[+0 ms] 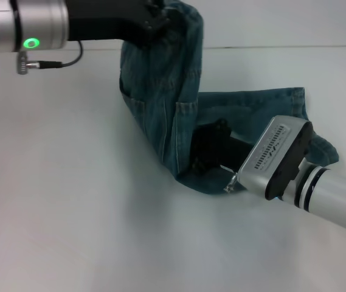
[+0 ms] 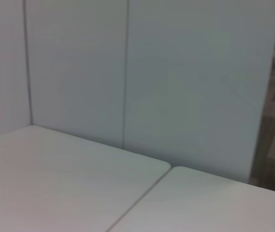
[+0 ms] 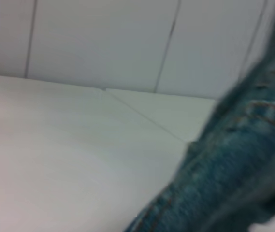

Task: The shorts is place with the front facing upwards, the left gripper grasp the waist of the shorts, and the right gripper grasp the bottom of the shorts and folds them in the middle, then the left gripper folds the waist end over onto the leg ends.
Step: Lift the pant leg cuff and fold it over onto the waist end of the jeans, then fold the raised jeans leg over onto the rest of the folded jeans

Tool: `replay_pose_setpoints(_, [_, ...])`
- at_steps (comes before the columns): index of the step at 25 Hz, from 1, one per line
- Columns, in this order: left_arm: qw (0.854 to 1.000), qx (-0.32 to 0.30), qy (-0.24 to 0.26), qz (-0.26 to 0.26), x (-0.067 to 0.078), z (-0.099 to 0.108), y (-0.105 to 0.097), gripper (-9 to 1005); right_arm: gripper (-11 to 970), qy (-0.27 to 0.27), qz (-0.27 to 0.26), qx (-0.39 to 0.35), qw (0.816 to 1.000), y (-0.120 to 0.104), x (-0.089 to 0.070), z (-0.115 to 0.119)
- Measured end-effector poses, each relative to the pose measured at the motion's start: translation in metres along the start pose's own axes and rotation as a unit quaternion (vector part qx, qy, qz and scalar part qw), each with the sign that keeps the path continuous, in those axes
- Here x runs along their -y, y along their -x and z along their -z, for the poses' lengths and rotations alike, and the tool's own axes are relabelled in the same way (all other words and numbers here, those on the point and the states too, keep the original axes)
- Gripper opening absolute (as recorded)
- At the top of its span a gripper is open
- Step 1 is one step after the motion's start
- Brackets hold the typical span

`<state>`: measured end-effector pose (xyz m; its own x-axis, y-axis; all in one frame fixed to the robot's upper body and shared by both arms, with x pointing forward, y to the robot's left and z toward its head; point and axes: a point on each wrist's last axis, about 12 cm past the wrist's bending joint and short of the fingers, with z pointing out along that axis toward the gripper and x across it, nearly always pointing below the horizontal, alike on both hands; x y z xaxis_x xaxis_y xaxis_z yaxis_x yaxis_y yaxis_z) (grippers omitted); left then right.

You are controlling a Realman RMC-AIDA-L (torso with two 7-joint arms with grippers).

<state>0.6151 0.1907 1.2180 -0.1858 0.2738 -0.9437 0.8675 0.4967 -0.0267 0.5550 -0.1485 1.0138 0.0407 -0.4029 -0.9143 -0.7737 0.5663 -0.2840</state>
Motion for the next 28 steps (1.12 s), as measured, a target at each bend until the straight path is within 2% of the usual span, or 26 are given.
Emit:
replay_pose_setpoints(9, [0.999,-0.016,-0.029,-0.008,0.016,-0.026,0.009,45,50,0.025,0.007,-0.005,1.0,0.003,-0.008,-0.006])
replay_pose_setpoints(14, [1.0,-0.016,-0.018,-0.007,0.016,-0.032,0.01,45,57,0.014,0.0,0.009,1.0,-0.005,-0.006,0.009])
replay_pose_setpoints(19, [1.0,-0.018,-0.019,-0.007,0.016,-0.038,0.011,45,63,-0.03,-0.002,0.027,0.999,-0.029,0.003,0.051])
replay_pose_setpoints(20, [1.0,-0.018,-0.019,-0.008,0.017,-0.041,0.012,45,64,-0.056,-0.008,0.036,0.998,-0.04,0.008,0.074])
replay_pose_setpoints(21, [1.0,-0.018,-0.019,-0.009,0.017,-0.043,0.013,45,66,-0.056,-0.008,0.036,0.998,-0.04,0.008,0.074])
replay_pose_setpoints(25, [0.999,-0.023,-0.022,-0.015,0.021,-0.055,0.014,44,71,-0.112,-0.034,0.064,0.991,-0.054,0.022,0.125])
replay_pose_setpoints(28, [0.999,-0.032,-0.03,-0.026,0.027,-0.065,0.014,42,75,-0.14,-0.049,0.073,0.986,-0.059,0.029,0.153])
